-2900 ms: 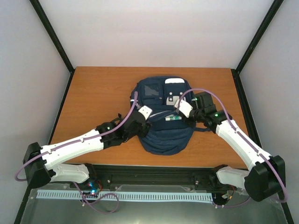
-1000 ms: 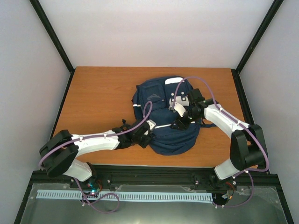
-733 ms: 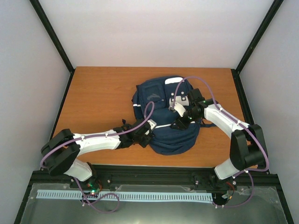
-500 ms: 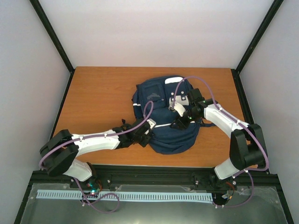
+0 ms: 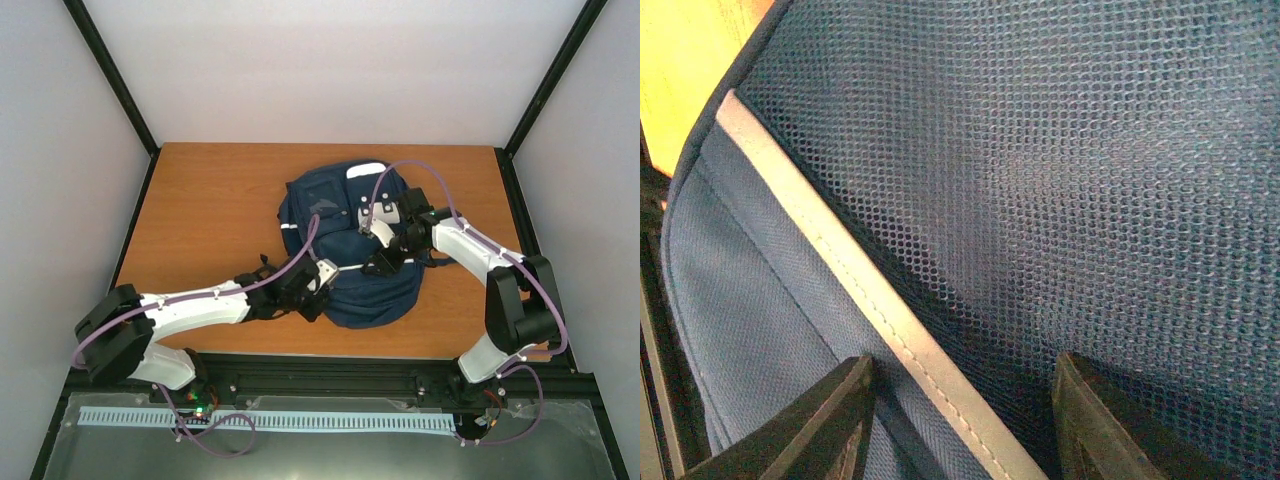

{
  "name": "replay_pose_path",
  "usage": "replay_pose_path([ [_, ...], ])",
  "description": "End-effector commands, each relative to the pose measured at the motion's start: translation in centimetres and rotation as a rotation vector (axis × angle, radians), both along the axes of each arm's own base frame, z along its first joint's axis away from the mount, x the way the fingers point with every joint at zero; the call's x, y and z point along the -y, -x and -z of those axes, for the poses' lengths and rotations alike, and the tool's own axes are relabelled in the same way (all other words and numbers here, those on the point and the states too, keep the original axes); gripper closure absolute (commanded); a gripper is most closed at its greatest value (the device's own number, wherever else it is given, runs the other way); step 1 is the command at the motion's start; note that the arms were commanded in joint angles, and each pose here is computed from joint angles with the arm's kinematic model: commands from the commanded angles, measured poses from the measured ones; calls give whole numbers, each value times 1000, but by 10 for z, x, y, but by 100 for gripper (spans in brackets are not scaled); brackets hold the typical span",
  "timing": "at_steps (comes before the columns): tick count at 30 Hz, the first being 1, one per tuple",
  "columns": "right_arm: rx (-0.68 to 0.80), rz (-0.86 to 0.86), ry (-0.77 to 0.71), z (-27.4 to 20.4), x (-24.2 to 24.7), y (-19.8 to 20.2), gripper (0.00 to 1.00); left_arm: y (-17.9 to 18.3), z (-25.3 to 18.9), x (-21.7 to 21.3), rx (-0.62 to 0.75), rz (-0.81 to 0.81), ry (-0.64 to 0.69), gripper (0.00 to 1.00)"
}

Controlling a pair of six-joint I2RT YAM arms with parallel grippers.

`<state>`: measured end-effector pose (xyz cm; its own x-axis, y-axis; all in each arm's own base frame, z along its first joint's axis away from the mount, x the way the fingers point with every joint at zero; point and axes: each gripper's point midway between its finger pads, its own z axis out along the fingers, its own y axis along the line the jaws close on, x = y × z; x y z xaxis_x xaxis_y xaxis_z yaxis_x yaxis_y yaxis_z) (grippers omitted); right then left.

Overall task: Pack the student bag
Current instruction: Zip the student bag at the center of the board.

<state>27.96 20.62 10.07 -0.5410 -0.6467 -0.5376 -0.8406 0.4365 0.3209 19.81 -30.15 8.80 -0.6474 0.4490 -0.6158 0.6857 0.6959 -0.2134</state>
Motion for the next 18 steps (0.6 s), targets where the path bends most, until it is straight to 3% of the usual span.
replay_pose_path([
  [1, -39, 49, 124, 42, 13, -8, 49, 36, -14, 41, -91, 165, 100, 99],
  [13, -38, 70, 157, 45, 17, -11, 49, 32, -30, 115, -75, 233, 226, 99],
  [18, 18, 160, 164, 25, 41, -28, 49, 20, -34, 133, -55, 211, 251, 99],
])
